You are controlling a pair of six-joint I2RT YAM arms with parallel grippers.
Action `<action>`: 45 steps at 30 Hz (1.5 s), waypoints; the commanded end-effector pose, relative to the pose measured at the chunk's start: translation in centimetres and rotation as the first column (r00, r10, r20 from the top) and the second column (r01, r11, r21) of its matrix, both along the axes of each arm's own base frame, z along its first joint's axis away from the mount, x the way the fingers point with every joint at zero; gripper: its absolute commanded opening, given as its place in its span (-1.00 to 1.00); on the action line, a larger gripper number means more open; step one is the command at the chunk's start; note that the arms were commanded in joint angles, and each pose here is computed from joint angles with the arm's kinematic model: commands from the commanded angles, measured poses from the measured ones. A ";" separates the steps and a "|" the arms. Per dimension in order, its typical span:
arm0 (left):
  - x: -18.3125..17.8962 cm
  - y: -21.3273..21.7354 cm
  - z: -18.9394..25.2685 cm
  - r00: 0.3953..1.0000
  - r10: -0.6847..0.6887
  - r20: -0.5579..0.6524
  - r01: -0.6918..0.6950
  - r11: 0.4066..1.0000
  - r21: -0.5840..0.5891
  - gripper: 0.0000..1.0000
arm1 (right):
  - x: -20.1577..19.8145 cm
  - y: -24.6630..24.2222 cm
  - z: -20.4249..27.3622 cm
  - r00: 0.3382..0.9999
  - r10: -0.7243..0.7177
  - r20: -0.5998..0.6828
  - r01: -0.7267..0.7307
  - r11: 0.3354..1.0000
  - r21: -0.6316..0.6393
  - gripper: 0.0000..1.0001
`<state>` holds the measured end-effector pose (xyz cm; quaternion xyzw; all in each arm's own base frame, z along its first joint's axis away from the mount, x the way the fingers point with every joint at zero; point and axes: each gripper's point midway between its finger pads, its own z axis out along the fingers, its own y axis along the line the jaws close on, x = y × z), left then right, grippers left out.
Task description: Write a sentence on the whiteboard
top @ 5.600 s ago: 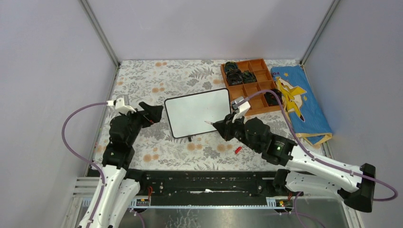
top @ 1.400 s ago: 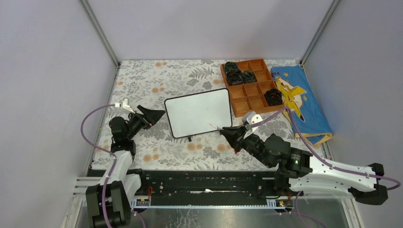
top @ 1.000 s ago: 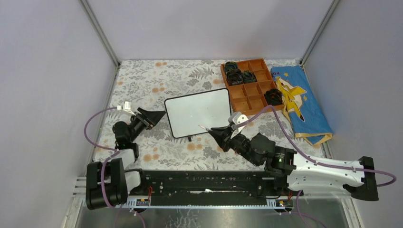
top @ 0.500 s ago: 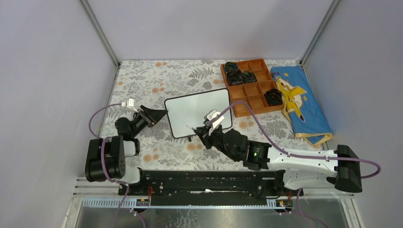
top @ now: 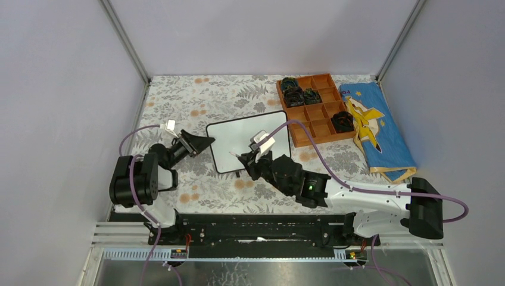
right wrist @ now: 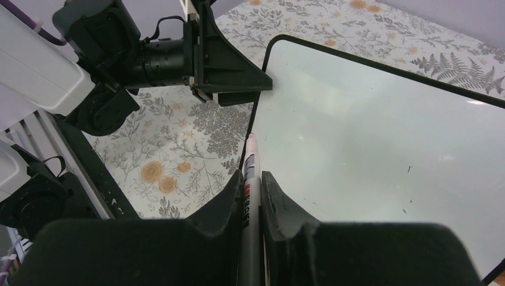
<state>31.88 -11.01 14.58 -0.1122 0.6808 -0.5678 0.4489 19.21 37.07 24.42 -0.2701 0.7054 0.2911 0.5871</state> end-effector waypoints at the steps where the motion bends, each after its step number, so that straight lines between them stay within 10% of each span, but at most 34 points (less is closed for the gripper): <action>1: -0.1 -0.5 1.6 0.995 -0.039 0.096 0.038 0.999 0.002 0.17 | 0.6 0.6 3.0 0.999 -0.008 0.032 0.005 0.995 0.099 -1.00; 33: -1.6 -2.6 0.6 0.990 -0.107 0.091 0.098 0.990 0.104 0.01 | 1.1 -2.5 -0.9 0.997 -0.078 0.015 0.077 0.996 0.046 -1.00; 45: -1.9 -2.9 0.5 0.990 -0.111 0.087 0.101 0.988 0.113 -0.36 | 2.2 -2.5 -0.7 0.991 -0.128 0.044 0.124 0.989 0.085 -1.00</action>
